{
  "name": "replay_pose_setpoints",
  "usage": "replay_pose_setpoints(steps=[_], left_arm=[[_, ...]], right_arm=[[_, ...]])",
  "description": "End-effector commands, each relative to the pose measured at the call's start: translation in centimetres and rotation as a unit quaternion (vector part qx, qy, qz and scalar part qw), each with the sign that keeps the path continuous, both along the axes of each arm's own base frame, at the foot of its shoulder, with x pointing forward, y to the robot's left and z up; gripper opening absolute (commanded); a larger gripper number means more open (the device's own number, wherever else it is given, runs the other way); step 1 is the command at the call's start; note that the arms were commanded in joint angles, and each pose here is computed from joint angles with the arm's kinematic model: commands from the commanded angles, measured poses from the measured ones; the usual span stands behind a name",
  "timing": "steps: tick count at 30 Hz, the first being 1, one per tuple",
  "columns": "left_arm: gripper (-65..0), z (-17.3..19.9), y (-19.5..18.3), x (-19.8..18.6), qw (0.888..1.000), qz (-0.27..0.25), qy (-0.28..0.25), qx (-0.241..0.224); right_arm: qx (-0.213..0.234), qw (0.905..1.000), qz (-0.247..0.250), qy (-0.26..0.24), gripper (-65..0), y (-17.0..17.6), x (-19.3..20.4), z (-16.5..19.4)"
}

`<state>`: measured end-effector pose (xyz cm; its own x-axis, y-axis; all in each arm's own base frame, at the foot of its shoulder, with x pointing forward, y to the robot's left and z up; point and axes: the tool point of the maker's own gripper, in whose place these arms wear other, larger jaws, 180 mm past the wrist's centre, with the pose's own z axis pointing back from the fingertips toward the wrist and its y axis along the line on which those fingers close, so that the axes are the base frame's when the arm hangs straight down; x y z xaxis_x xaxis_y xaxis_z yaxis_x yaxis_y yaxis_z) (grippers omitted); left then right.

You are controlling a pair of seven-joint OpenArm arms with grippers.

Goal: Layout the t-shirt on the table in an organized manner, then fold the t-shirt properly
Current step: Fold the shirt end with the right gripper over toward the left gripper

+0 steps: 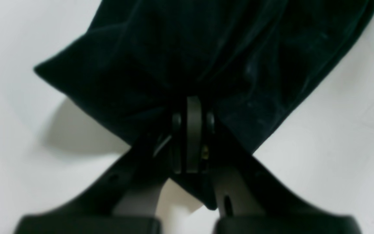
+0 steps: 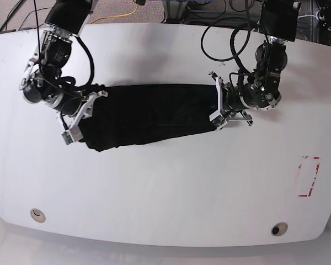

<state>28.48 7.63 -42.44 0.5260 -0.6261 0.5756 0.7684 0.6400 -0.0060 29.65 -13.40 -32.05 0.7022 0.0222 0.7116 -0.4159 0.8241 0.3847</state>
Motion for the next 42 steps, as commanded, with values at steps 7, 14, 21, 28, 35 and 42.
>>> replay_pose_setpoints(steps=[7, 14, 21, 28, 35, 42], left_arm=[[-65.0, -0.7, 1.1, -0.6, 0.999, -0.006, 0.015, 0.035], [-65.0, -0.8, 1.1, -0.7, 0.999, -0.006, 0.017, 0.035], [-65.0, -0.8, 1.0, -0.7, 0.999, -0.006, 0.017, 0.034], [-65.0, -0.8, 1.0, -0.6, 0.999, -0.006, 0.016, 0.034], [-65.0, -0.8, 1.0, -0.6, 0.999, -0.006, 0.016, 0.034], [-65.0, -0.8, 0.9, -0.6, 0.999, -0.006, 0.016, 0.033]], right_arm=[[0.052, 0.9965, 0.045, -0.047, -65.0, 5.8, 0.8, 2.8], [0.097, 0.9912, 0.073, -0.053, -65.0, 10.2, 0.8, 3.7], [0.131, 0.9851, 0.095, -0.058, -65.0, 13.4, 1.3, 4.7], [0.173, 0.9770, 0.113, -0.053, -65.0, 16.5, 1.6, 4.4], [0.202, 0.9715, 0.119, -0.038, -65.0, 18.5, 1.6, 3.8], [0.207, 0.9693, 0.131, -0.024, -65.0, 19.6, 1.1, 3.0]])
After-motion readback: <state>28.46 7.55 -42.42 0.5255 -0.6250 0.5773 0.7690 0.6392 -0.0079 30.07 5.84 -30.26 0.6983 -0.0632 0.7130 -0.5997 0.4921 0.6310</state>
